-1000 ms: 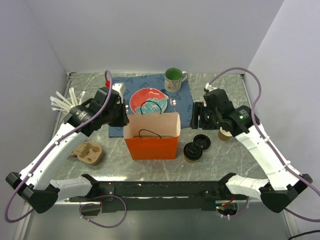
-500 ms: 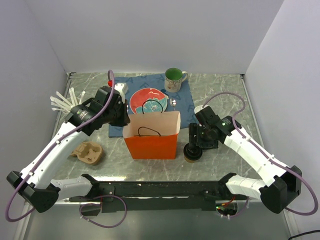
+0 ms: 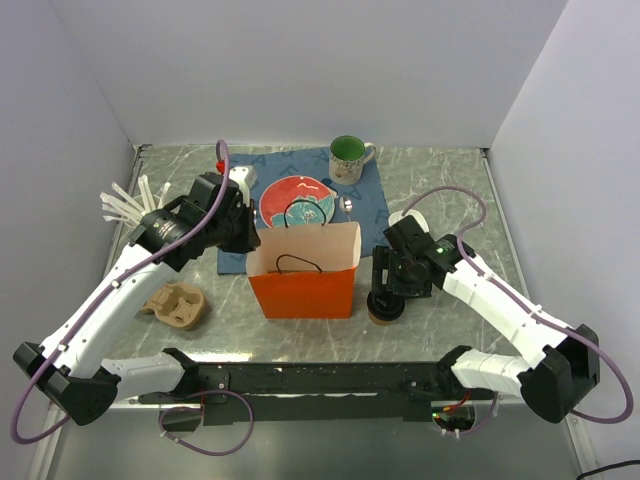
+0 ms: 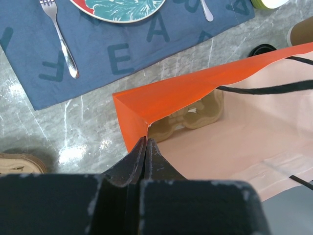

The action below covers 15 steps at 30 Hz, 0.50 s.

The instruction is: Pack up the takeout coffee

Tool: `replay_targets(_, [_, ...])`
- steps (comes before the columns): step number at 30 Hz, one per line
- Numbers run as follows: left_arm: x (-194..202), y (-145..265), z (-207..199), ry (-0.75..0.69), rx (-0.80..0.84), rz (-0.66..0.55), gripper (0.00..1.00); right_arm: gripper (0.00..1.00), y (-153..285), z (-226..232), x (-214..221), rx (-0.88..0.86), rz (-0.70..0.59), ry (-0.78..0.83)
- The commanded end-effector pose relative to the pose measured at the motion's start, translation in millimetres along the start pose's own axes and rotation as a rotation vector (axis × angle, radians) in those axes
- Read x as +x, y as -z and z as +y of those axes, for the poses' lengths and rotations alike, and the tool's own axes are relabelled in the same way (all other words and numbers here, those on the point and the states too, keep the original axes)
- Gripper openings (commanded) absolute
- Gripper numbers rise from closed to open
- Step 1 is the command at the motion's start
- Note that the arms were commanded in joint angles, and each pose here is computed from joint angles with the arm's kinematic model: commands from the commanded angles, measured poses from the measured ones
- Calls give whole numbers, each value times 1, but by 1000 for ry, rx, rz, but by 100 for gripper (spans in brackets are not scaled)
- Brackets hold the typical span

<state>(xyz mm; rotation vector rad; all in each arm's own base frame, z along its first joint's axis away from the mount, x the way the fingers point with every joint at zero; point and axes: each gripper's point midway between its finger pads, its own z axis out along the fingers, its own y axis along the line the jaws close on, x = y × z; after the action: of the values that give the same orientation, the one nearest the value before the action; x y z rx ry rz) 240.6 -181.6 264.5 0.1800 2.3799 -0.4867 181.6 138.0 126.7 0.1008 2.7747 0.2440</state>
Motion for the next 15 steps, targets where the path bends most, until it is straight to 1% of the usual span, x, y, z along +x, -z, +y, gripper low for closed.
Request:
replay_targets(1, [-7,6,-7,-13,34,-20,1,90,-3,1,-8,39,-35,-6])
replay_targets(4, [-7,6,-7,-11,37,-20,1,91,-8,-2,-3,65,-20,2])
replay_targets(10, [-7,6,-8,-5,38,-15,2,90,-15,1,1,64,-6,13])
replay_targets(15, [-10,5,-8,-2,33,-19,3,88,-18,-4,2,119,-1,47])
